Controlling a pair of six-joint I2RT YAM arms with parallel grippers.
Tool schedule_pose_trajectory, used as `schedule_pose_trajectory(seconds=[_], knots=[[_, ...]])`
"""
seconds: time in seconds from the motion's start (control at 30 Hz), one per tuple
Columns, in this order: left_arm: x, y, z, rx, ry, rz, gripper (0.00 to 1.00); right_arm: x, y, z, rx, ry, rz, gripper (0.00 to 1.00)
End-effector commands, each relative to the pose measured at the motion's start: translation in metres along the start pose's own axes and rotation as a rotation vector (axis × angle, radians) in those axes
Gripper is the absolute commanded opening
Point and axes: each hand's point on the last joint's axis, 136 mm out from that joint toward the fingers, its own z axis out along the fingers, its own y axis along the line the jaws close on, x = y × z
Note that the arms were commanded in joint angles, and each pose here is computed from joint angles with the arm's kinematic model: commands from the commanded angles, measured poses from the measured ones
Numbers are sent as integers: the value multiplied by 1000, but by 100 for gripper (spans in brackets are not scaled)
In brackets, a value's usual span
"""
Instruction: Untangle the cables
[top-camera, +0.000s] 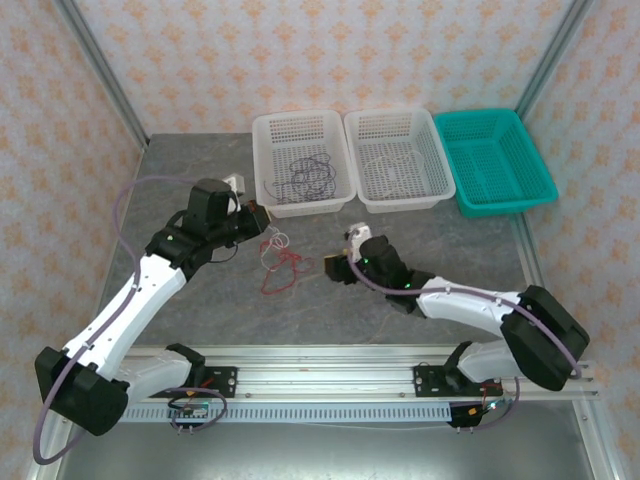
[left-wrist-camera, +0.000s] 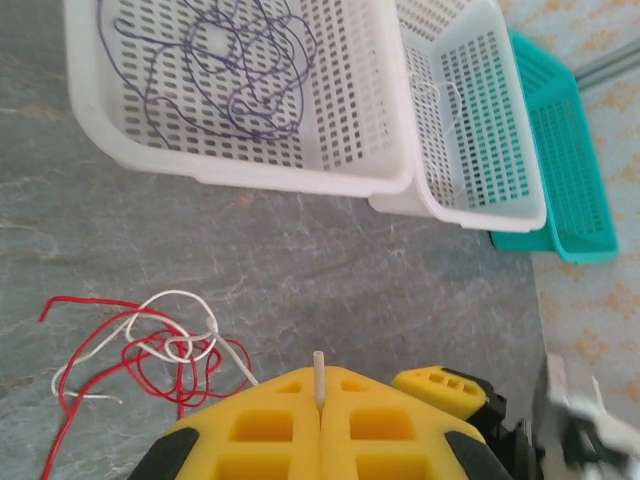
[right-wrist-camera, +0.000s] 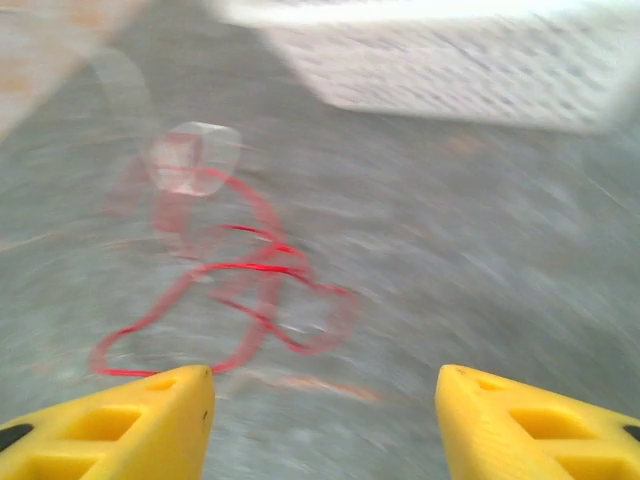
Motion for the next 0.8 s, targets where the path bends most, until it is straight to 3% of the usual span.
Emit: schedule_pose_trajectory(seconds=[0.0, 0.17, 0.33, 0.4, 0.47, 0.53, 0.77], knots=[[-2, -22, -5, 105, 3, 53, 0, -40, 44, 10, -139, -193, -287, 62], [-2, -37, -12, 170, 3, 60, 0, -79, 73, 46, -185, -371, -352, 65], [-1, -54, -18, 233, 10, 70, 0, -81, 86, 95, -201, -443, -435, 61], [-3, -58, -23, 235, 7, 78, 0, -81, 75, 117, -127, -442, -427, 47], [-9, -64, -34, 245, -22, 91, 0, -77, 57, 133, -32, -423, -401, 21], [-20, -67, -50, 235, -77, 91, 0, -65, 49, 142, -2, -382, -397, 6], [-83, -82, -121, 277, -327, -4, 0, -4, 27, 141, -1, -206, -239, 9]])
